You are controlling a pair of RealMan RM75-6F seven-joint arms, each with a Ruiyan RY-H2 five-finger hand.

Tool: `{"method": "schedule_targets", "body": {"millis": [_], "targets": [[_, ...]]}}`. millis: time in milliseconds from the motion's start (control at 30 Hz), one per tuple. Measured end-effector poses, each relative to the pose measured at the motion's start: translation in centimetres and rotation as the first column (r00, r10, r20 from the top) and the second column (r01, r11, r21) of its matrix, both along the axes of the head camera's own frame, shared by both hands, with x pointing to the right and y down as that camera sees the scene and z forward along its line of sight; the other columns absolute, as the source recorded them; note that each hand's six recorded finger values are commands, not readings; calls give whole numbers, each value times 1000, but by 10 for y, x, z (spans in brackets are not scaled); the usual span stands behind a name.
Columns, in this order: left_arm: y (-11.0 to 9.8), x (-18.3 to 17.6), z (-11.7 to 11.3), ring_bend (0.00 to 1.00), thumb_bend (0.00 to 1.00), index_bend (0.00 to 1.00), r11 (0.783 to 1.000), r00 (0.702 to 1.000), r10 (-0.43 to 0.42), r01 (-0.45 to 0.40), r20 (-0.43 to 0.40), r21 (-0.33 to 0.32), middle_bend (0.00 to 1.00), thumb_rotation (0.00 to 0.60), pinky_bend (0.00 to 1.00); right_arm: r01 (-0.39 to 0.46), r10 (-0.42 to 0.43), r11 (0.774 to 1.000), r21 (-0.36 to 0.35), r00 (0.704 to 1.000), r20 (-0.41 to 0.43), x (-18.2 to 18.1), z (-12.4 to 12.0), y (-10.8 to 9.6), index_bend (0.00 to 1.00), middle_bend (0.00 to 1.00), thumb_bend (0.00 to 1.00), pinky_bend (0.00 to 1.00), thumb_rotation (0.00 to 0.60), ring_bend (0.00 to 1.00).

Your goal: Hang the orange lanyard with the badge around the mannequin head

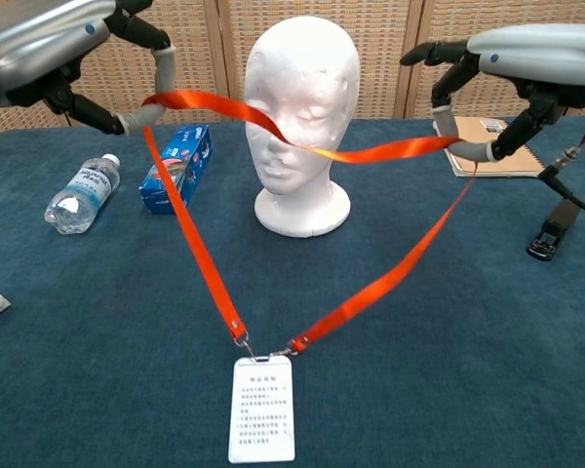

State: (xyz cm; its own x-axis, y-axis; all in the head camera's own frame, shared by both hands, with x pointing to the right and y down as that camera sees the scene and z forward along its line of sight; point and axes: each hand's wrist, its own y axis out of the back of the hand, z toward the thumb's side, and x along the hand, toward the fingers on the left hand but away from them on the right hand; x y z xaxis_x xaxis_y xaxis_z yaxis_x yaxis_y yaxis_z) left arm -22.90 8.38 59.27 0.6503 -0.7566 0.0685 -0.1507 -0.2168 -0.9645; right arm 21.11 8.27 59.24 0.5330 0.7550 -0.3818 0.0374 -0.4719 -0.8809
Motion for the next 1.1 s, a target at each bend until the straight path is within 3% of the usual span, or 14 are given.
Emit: {"method": "schedule_targets", "body": {"millis": [300,633,1100], "targets": [[-26,-8,-12,0,438,749,996,995,-89,88,-41,-17,0,600,0,-92,92,996,4,994,57,3,-18,-21,706,0,673,0,600,0],[-58,-9,-14,0,437,751,975,975,-204,195,-86,-104,0,600,0,-243,257,965,-98,952,165,0,-30,-58,706,0,673,0,600,0],[-89,-11,-17,0,438,754,947,946,-299,279,-125,-157,0,600,0,-314,332,943,-114,915,229,-14,-50,-102,707,0,674,0,600,0]]}}
